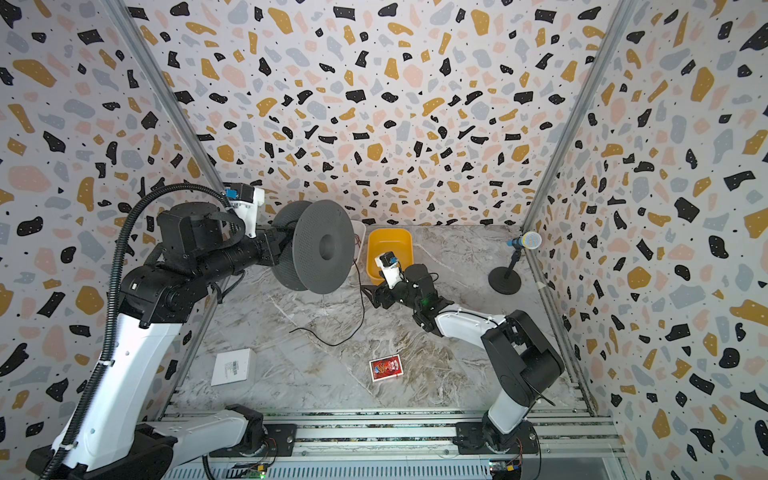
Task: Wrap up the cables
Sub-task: 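Pull the cable down and under the spool toward the robot with the right gripper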
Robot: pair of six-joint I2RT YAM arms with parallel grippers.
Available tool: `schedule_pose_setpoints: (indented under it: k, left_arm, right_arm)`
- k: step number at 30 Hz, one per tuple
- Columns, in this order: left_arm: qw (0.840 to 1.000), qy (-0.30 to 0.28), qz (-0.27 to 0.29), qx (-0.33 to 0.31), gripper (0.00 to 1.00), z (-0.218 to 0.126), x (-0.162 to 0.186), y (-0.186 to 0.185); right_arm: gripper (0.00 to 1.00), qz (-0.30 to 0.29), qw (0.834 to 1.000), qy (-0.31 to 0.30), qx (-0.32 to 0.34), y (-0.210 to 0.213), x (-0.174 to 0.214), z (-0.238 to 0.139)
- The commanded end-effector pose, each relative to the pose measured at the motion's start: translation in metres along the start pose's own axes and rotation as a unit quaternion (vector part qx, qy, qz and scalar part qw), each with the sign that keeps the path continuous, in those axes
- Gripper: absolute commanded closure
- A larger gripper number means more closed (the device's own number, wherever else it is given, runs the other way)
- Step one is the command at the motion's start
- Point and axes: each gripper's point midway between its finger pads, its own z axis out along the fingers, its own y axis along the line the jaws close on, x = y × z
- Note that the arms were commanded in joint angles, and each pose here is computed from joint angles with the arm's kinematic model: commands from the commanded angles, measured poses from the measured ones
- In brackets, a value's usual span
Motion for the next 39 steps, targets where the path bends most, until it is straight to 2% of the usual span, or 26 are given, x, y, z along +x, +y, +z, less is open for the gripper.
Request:
schedule_pose_setpoints:
  k: [1, 14, 20, 24, 28, 31, 33, 35, 39]
  left_arm:
    - [0.998, -0.063, 0.006, 0.023, 1.0, -0.014, -0.032, -0.014]
    - [0.998, -0.056, 0.004, 0.023, 1.0, -0.008, -0.029, -0.012]
    - [0.998, -0.053, 0.004, 0.022, 1.0, -0.006, -0.028, -0.011]
    - [0.998, -0.052, 0.004, 0.019, 1.0, -0.004, -0.026, -0.01]
    - [0.999, -0.049, 0.002, 0.006, 1.0, 0.001, -0.024, -0.004]
    - [0.999, -0.049, -0.008, -0.005, 1.0, 0.009, -0.022, 0.003]
    - [0.998, -0.056, -0.018, -0.025, 1.0, 0.014, -0.023, 0.012]
    - [0.996, -0.066, -0.026, -0.057, 1.0, 0.02, -0.023, 0.026]
    - [0.986, -0.093, -0.05, -0.125, 1.0, 0.032, -0.023, 0.056]
  right_arm:
    - [0.21, 0.001, 0.999, -0.046, -0.026, 0.004, -0.029, 0.012]
    - [0.3, 0.085, 0.989, -0.059, -0.109, 0.012, 0.009, 0.051]
    - [0.41, 0.114, 0.984, -0.062, -0.125, 0.013, 0.021, 0.065]
    - [0.55, 0.125, 0.981, -0.06, -0.137, 0.016, 0.024, 0.075]
    - [0.81, 0.128, 0.98, -0.057, -0.139, 0.025, 0.028, 0.076]
    - [0.91, 0.119, 0.983, -0.047, -0.133, 0.036, 0.032, 0.074]
    - [0.99, 0.109, 0.988, -0.024, -0.103, 0.037, 0.038, 0.071]
    - [1.0, 0.09, 0.994, -0.007, -0.068, 0.038, 0.043, 0.065]
    - [1.0, 0.027, 0.999, 0.014, -0.04, 0.054, 0.045, 0.049]
